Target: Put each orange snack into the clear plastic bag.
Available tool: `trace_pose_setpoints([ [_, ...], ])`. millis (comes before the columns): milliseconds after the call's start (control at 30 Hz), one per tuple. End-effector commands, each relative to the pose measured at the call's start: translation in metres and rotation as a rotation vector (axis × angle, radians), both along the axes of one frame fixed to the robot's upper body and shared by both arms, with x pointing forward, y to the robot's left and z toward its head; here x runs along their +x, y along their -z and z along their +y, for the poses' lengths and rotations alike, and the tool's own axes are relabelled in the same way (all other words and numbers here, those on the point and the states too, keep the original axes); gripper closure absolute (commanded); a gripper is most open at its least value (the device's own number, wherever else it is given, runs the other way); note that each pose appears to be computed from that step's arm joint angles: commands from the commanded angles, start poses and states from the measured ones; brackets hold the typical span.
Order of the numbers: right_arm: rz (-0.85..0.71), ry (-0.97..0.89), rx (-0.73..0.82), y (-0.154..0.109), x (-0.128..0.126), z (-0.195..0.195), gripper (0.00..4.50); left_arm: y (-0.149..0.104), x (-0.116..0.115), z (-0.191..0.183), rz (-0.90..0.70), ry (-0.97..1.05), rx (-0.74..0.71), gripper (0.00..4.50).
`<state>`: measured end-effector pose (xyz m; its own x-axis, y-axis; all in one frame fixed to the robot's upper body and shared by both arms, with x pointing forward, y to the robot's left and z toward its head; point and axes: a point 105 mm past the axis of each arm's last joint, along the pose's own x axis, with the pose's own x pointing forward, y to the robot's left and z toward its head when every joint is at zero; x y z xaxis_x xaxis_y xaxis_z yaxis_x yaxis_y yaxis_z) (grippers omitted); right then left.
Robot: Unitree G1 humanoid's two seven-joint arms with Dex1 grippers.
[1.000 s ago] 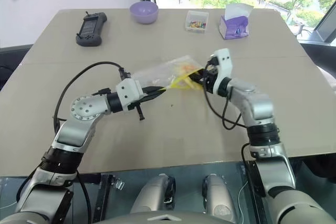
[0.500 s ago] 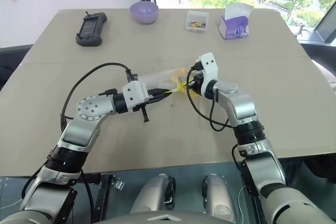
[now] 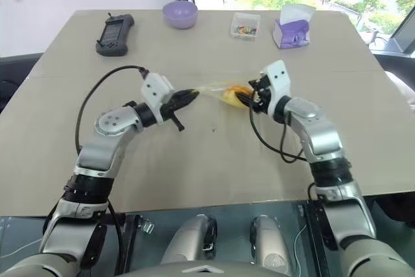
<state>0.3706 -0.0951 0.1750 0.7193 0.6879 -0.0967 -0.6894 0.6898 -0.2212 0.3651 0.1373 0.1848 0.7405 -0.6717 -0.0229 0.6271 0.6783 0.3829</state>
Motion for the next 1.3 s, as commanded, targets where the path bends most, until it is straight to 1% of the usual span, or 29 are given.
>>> trace_pose_setpoints([
  [33, -0.104, -0.003, 0.009, -0.022, -0.008, -0.003, 1.76, -0.019, 0.002, -0.005, -0.052, 0.015, -0.023, 4.5],
  [100, -0.143, 0.044, -0.018, -0.022, -0.004, -0.006, 1.76, -0.022, 0.0, -0.011, -0.057, 0.041, -0.033, 4.5],
  [167, -0.202, 0.054, -0.064, -0.024, -0.005, -0.004, 1.76, -0.023, -0.001, -0.015, -0.055, 0.055, -0.039, 4.5],
  [300, -0.346, 0.03, -0.272, -0.019, -0.011, -0.004, 1.76, -0.027, 0.001, -0.015, -0.047, 0.054, -0.058, 4.5],
  [500, -0.408, -0.036, -0.45, -0.005, -0.02, -0.007, 1.76, -0.035, 0.002, -0.015, -0.045, 0.055, -0.087, 4.5],
  [600, -0.421, -0.03, -0.501, 0.001, -0.019, -0.01, 1.76, -0.036, 0.001, -0.016, -0.045, 0.059, -0.091, 4.5],
  [900, -0.378, -0.078, -0.532, 0.014, -0.021, -0.006, 1.76, -0.038, -0.002, -0.019, -0.044, 0.068, -0.097, 4.5],
  [1100, -0.371, -0.003, -0.563, 0.019, -0.007, -0.013, 1.76, -0.039, -0.004, -0.02, -0.044, 0.073, -0.102, 4.5],
  [1300, -0.391, 0.046, -0.56, 0.013, 0.002, -0.015, 1.76, -0.04, -0.006, -0.021, -0.048, 0.078, -0.1, 4.5],
])
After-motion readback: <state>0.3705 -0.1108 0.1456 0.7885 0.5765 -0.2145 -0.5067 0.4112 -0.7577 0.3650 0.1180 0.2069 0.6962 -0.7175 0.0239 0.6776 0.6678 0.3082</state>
